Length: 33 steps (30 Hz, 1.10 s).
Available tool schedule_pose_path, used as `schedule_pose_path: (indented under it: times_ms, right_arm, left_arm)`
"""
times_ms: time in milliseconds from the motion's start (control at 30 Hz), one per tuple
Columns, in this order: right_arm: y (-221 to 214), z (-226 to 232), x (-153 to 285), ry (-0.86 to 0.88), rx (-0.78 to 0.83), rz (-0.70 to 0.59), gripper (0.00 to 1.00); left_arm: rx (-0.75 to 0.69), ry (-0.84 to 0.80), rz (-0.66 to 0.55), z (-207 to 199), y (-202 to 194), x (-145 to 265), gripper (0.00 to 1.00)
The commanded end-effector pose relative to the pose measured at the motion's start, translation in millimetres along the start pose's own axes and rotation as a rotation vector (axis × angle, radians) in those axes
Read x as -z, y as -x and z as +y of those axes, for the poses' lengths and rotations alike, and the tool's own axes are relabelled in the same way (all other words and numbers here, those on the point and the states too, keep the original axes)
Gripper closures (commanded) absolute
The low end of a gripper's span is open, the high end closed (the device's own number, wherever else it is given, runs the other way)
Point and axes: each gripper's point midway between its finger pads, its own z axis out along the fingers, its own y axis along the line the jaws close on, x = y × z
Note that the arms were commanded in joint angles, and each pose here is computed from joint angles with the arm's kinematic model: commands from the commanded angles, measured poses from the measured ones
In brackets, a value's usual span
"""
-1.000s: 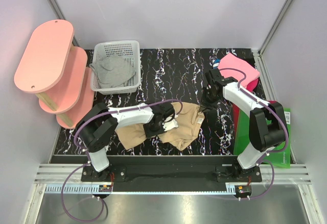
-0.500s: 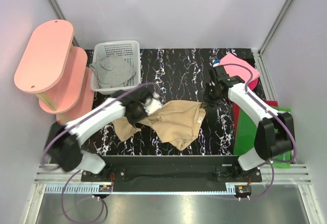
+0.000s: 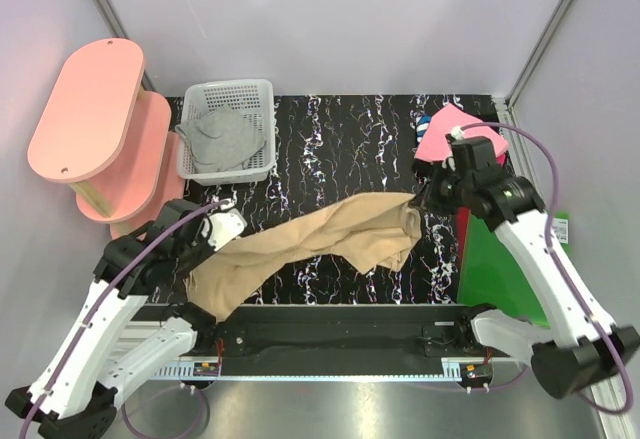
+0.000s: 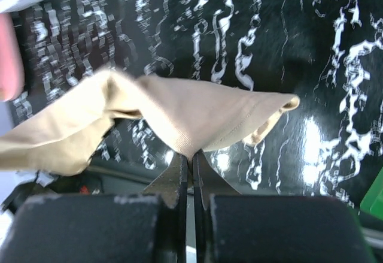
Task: Fold and stack the t-shirts
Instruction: Flatten out the tshirt
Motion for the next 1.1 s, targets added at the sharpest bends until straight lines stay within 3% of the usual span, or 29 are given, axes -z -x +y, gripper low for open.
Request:
schedule_pose_path:
  times_ms: [0, 133, 200, 500, 567, 867, 900, 933, 1033, 1067]
  right_arm:
    - [-9, 11, 54, 0.078, -0.014, -0.047, 1.00]
    - [-15, 10, 69, 0.072, -0.038, -0.053, 1.00]
    - [-12, 4, 60, 0.034, -0.048, -0.054, 1.00]
    - [26, -18, -19, -0.152, -0.058, -0.036, 1.00]
    - [35, -32, -40, -0.213, -0.071, -0.037, 1.00]
    - [77, -85, -92, -0.329, -0.165, -0.042, 1.00]
    - [79, -87, -96, -0.336, -0.166, -0.039, 1.00]
    - [79, -91, -104, -0.347, -0.167, -0.029, 1.00]
    - [87, -94, -115, -0.358, -0.165, -0.029, 1.00]
    - [87, -96, -118, -0.363, -0.163, -0.028, 1.00]
  left_arm:
    - [-0.018, 0.073, 0.007, 13, -17, 30, 1.00]
    - [-0.051, 0.098, 0.007, 14, -19, 17, 1.00]
    - [-0.086, 0.113, 0.017, 12, -16, -13, 1.00]
    - [-0.157, 0.095, 0.070, 10, -4, -131, 1.00]
    - [-0.109, 0.164, 0.061, 37, 3, -146, 1.00]
    - [0.111, 0.165, 0.207, 143, 1, -211, 1.00]
    - [0.121, 0.155, 0.231, 147, -1, -222, 0.97]
    - [0.121, 0.154, 0.254, 148, -5, -226, 0.83]
    - [0.133, 0.119, 0.269, 138, -9, -235, 0.54]
    - [0.152, 0.124, 0.259, 137, -9, -231, 0.50]
